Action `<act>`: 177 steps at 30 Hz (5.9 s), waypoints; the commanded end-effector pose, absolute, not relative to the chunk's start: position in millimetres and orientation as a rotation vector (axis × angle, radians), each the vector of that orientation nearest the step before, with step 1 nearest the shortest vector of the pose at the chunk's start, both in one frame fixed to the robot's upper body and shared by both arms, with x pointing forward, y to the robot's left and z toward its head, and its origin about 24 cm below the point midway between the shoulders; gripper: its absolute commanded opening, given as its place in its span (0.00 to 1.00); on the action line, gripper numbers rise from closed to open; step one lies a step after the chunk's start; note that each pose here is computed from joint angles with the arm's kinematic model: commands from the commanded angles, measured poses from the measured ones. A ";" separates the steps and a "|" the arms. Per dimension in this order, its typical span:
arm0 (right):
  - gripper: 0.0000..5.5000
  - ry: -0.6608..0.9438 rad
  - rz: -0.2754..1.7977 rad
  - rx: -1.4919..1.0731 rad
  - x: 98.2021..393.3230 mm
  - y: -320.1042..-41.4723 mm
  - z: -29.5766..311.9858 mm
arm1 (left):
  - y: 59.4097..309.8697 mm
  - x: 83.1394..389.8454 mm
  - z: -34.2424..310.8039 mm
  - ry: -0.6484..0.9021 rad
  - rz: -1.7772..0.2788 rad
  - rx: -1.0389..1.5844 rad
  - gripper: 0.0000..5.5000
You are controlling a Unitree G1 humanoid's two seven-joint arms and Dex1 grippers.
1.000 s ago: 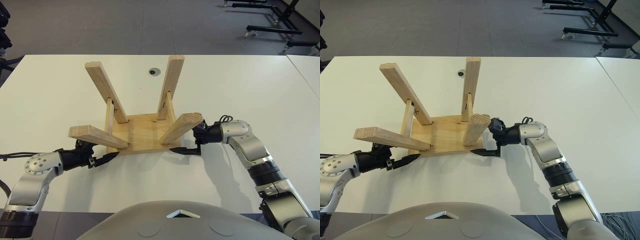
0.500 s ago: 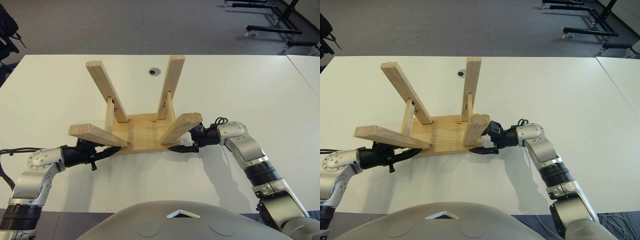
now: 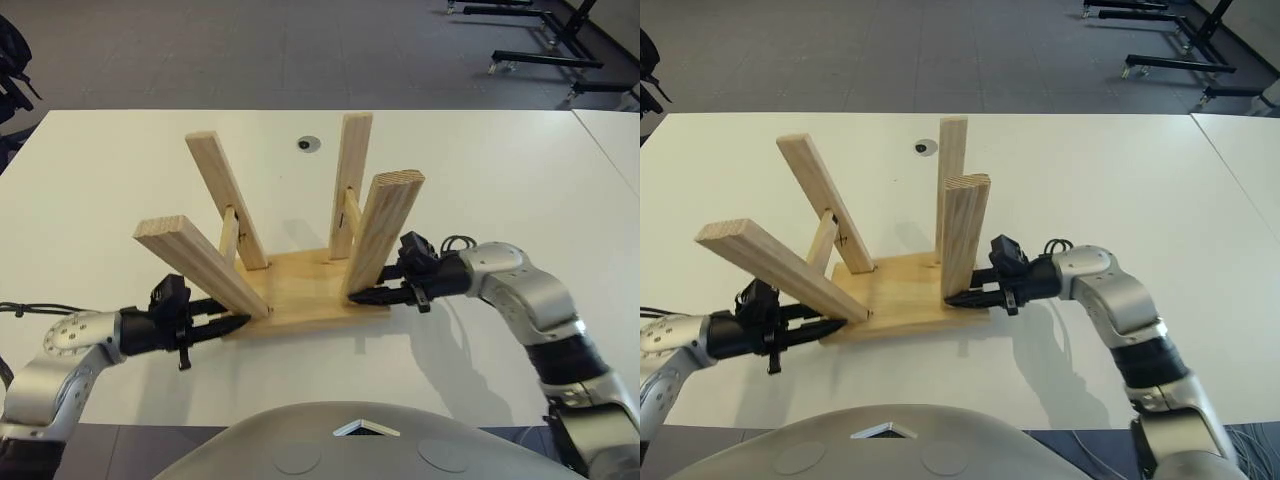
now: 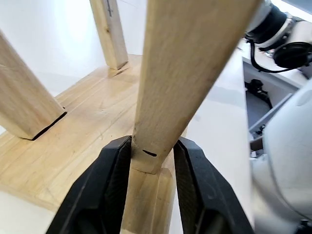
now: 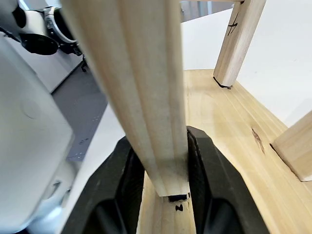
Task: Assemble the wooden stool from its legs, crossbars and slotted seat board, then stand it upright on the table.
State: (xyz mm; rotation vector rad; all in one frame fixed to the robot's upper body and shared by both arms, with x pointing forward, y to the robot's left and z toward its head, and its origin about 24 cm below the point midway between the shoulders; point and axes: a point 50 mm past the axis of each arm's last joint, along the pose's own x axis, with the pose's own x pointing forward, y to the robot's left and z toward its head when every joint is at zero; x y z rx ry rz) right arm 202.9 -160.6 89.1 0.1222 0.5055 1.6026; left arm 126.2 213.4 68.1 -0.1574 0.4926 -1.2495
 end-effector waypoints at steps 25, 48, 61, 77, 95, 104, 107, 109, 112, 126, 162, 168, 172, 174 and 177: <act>0.50 0.922 1.316 0.620 175.6 -157.6 115.5 | 251.5 123.1 93.9 0.529 -0.984 -0.600 0.51; 0.76 0.668 1.174 0.477 226.6 -218.4 106.4 | 301.1 151.1 86.2 0.289 -0.710 -0.399 0.58; 0.76 0.194 0.975 0.534 245.4 -217.9 128.7 | 291.3 182.5 149.8 0.133 -0.801 -0.218 0.58; 0.76 -0.017 0.627 0.281 330.7 -175.0 112.9 | 215.2 179.8 195.4 0.113 -1.281 -0.075 0.58; 0.76 0.046 0.729 0.207 344.9 -162.6 92.9 | 180.4 150.7 172.0 0.328 -1.438 0.032 0.58; 0.76 0.057 0.800 0.174 350.0 -149.5 90.4 | 175.0 154.2 158.0 0.367 -1.412 0.158 0.58; 0.76 0.044 0.816 0.170 348.9 -145.2 89.0 | 178.8 159.3 158.6 0.375 -1.428 0.183 0.58; 0.76 0.033 0.824 0.173 349.4 -142.0 89.9 | 181.7 161.6 159.3 0.382 -1.433 0.195 0.58; 0.76 0.016 0.865 0.188 348.5 -134.4 91.2 | 186.4 164.6 159.8 0.397 -1.442 0.211 0.58; 0.76 0.179 1.253 0.234 305.7 -133.5 80.2 | 193.3 168.9 159.4 0.413 -1.458 0.239 0.58; 0.76 0.304 1.441 0.445 180.7 -114.1 83.1 | 203.7 127.6 179.1 0.586 -1.657 0.184 0.58; 0.76 0.301 1.513 0.461 170.9 -91.8 87.7 | 207.3 128.5 182.3 0.587 -1.661 0.170 0.58; 0.76 0.365 1.550 0.472 143.9 -92.6 87.0 | 211.2 124.9 187.5 0.599 -1.656 0.124 0.58; 0.76 0.394 1.563 0.481 129.7 -92.4 89.6 | 213.3 120.7 189.6 0.611 -1.643 0.083 0.58; 0.76 0.413 1.575 0.493 110.8 -88.5 97.1 | 217.2 116.7 193.3 0.642 -1.627 0.038 0.58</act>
